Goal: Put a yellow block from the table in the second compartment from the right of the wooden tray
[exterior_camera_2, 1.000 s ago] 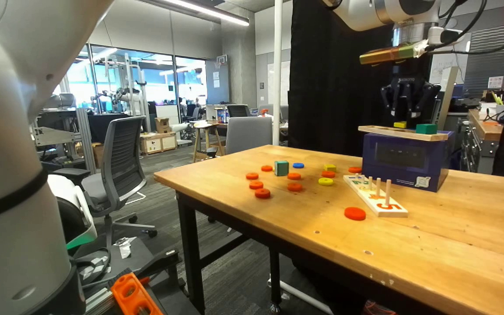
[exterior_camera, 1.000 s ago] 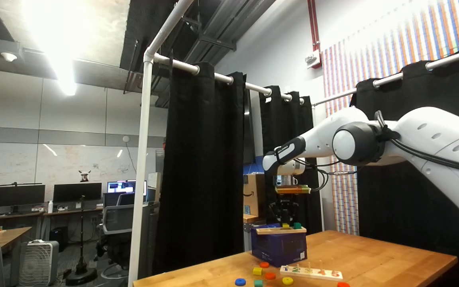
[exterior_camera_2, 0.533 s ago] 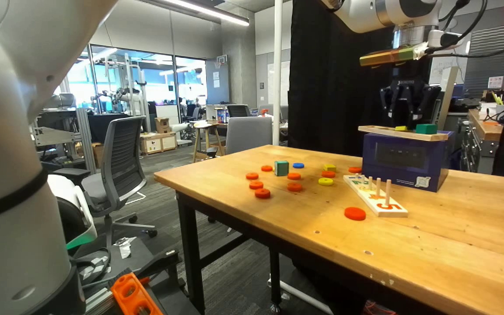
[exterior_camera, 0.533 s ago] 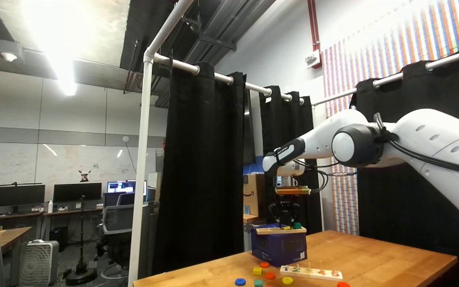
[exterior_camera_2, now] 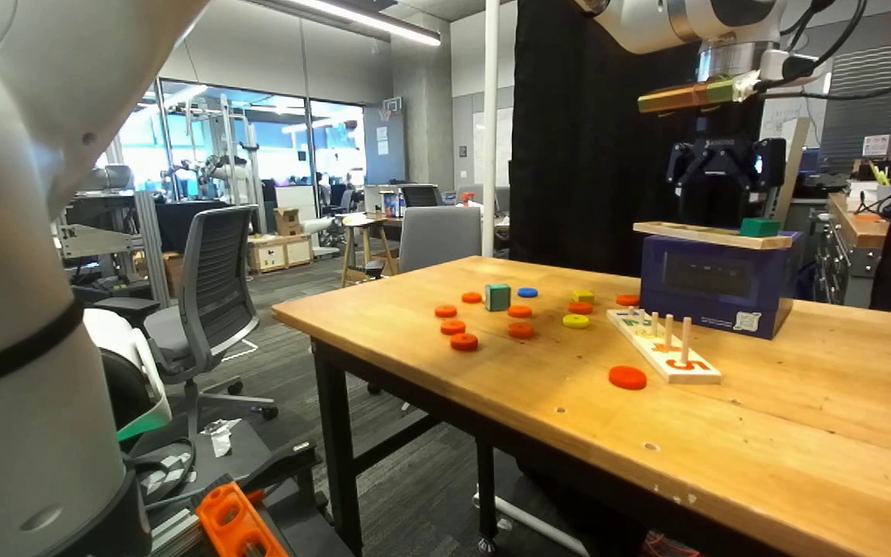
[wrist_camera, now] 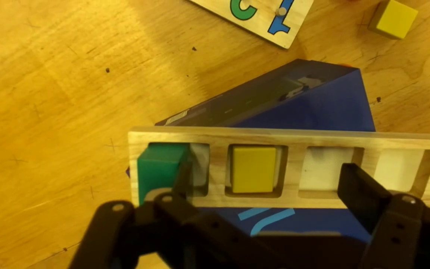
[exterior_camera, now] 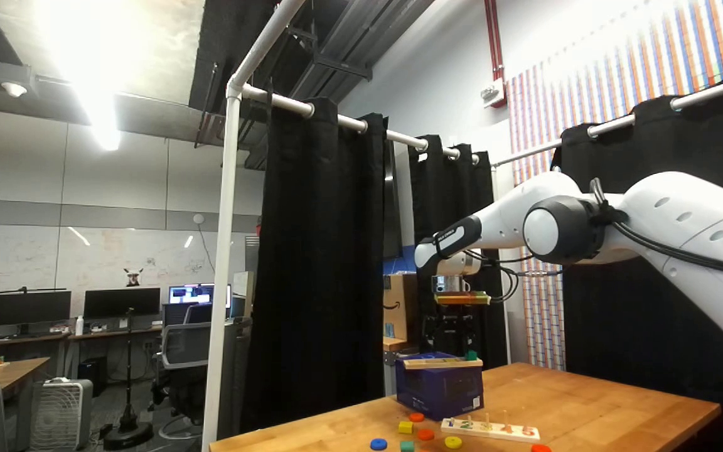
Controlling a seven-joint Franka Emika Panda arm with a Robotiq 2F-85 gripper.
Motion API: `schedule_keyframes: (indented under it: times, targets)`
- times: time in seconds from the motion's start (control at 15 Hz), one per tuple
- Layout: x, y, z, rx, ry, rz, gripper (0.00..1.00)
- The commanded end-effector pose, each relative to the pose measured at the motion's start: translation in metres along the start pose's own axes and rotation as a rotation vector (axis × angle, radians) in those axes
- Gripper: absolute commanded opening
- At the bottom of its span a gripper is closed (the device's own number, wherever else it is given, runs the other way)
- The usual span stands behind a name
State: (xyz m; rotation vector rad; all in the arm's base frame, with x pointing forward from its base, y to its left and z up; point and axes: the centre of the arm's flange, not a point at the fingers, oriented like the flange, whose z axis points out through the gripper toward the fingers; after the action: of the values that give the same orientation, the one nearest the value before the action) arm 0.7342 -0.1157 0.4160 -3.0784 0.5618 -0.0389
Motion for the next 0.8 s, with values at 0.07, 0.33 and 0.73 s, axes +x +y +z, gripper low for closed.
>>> schedule_keyframes:
  times: [0.07, 0.33, 0.73]
  targets:
    - [-0.023, -0.007, -0.065, 0.013, -0.010, 0.009, 1.00]
    - [-0.069, -0.009, -0.136, 0.022, 0.021, 0.004, 1.00]
    - [-0.175, -0.009, -0.200, 0.024, -0.023, -0.004, 1.00]
